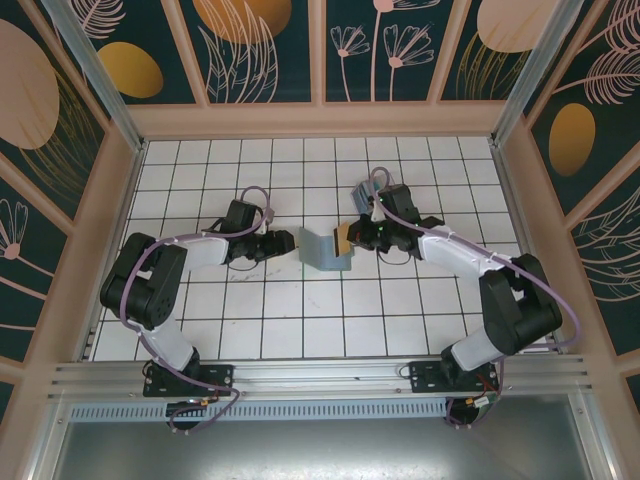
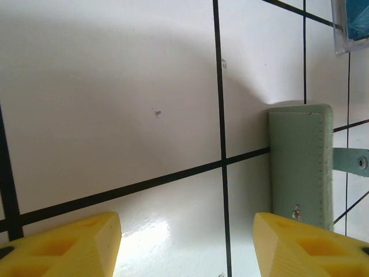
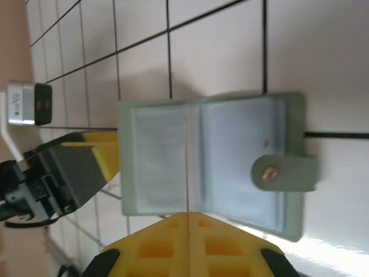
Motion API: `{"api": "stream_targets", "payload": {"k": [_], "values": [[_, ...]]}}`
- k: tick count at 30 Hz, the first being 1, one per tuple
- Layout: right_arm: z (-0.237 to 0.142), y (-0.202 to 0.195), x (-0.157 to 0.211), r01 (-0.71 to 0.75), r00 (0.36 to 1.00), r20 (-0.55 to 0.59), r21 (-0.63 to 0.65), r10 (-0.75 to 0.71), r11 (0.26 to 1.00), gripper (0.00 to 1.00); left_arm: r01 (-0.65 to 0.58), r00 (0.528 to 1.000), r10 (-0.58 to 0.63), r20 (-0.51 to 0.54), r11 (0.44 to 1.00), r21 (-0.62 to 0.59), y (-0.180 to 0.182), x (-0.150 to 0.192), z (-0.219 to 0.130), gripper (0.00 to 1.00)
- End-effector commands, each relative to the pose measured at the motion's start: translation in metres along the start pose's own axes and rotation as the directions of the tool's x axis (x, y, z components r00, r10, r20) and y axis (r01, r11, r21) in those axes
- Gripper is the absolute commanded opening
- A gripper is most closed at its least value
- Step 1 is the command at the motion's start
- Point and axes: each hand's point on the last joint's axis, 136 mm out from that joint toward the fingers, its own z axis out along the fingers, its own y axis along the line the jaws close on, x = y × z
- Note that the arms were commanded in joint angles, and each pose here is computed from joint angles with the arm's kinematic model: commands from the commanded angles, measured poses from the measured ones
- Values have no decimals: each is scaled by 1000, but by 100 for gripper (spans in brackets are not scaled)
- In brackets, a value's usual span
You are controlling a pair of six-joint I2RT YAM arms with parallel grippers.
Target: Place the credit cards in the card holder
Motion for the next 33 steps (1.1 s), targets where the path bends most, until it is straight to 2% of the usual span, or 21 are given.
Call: {"api": "stream_targets", "payload": {"k": [1, 11, 15, 18, 21, 25, 33], "values": [[9, 20, 7, -43, 997, -63, -133, 35, 990, 0, -4, 1000, 4, -8, 1000, -2, 3, -1, 3, 63], [29, -14, 17, -36, 997, -67, -85, 30, 996, 0, -1, 1000, 1, -17, 1000, -8, 6, 1, 6, 63], [35, -10, 23, -7, 997, -74, -156, -5, 988, 0, -13, 1000, 13, -12, 1000, -9, 5, 0, 4, 63], [41, -15, 23, -1, 997, -74, -160, -11, 987, 0, -27, 1000, 27, 3, 1000, 7, -1, -2, -3, 63], [46, -17, 26, -7, 996, -84, -176, -8, 984, 0, -50, 997, 47, 55, 997, 50, -14, -9, -19, 65], [50, -18, 29, -22, 995, -97, -198, 2, 980, 0, -42, 997, 35, 63, 993, 113, -23, -13, -29, 67], [55, -18, 32, -29, 995, -100, -242, 5, 970, 0, 0, 999, -8, 44, 985, 171, -23, -9, -20, 65]]}}
